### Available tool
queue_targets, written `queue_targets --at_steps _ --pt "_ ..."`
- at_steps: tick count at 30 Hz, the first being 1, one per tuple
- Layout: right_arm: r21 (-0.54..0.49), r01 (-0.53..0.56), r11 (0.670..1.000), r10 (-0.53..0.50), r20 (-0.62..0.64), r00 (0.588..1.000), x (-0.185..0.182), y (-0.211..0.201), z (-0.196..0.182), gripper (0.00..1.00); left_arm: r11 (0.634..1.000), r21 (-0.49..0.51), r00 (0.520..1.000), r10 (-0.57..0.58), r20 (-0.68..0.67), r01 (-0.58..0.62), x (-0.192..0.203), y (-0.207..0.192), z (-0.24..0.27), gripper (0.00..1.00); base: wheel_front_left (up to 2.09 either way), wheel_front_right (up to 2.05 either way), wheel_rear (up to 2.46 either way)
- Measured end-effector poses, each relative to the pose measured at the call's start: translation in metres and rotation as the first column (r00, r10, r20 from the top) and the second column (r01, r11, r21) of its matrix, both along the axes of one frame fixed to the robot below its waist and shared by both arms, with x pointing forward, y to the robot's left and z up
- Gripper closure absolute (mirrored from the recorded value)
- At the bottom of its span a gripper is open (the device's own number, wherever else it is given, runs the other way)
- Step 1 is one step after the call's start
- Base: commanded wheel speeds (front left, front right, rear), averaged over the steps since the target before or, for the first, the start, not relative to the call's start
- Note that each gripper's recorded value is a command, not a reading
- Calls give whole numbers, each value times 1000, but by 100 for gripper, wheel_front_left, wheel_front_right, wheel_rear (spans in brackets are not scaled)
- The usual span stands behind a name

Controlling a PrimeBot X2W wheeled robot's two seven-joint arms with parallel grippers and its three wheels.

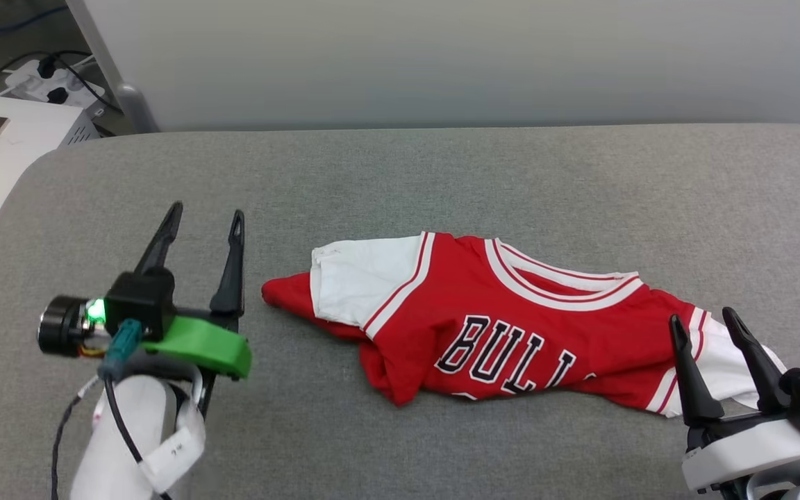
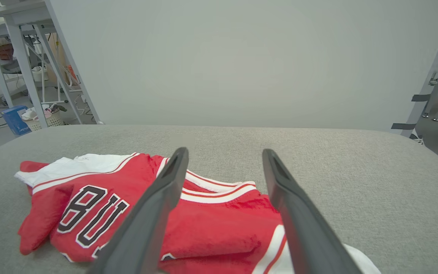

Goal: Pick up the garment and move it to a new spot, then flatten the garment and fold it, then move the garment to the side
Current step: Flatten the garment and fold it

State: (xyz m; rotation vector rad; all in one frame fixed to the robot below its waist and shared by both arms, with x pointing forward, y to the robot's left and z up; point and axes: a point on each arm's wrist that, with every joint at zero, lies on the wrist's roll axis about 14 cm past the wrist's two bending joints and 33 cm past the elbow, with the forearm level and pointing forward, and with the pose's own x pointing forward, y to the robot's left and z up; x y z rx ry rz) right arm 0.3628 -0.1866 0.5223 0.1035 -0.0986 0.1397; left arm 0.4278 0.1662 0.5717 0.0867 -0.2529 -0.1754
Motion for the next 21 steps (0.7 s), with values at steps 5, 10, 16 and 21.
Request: queue_targets --at_steps 5,10,16,21 --pt "-12 1 1000 -1 -25 1000 0 0 -9 0 993 69 995 -94 -24 96 42 -19 19 0 0 0 0" --pt "-24 23 999 -24 -37 999 0 -7 -14 0 970 96 949 -195 -248 224 67 -46 -3 0 0 0 0" --pt "-32 49 998 -51 -65 997 0 -15 -24 0 917 164 763 -192 -617 363 66 -53 -64 0 0 0 0" --pt "-35 55 998 -58 -76 995 6 -17 -28 0 889 154 606 -160 -779 432 59 -51 -90 0 0 0 0"
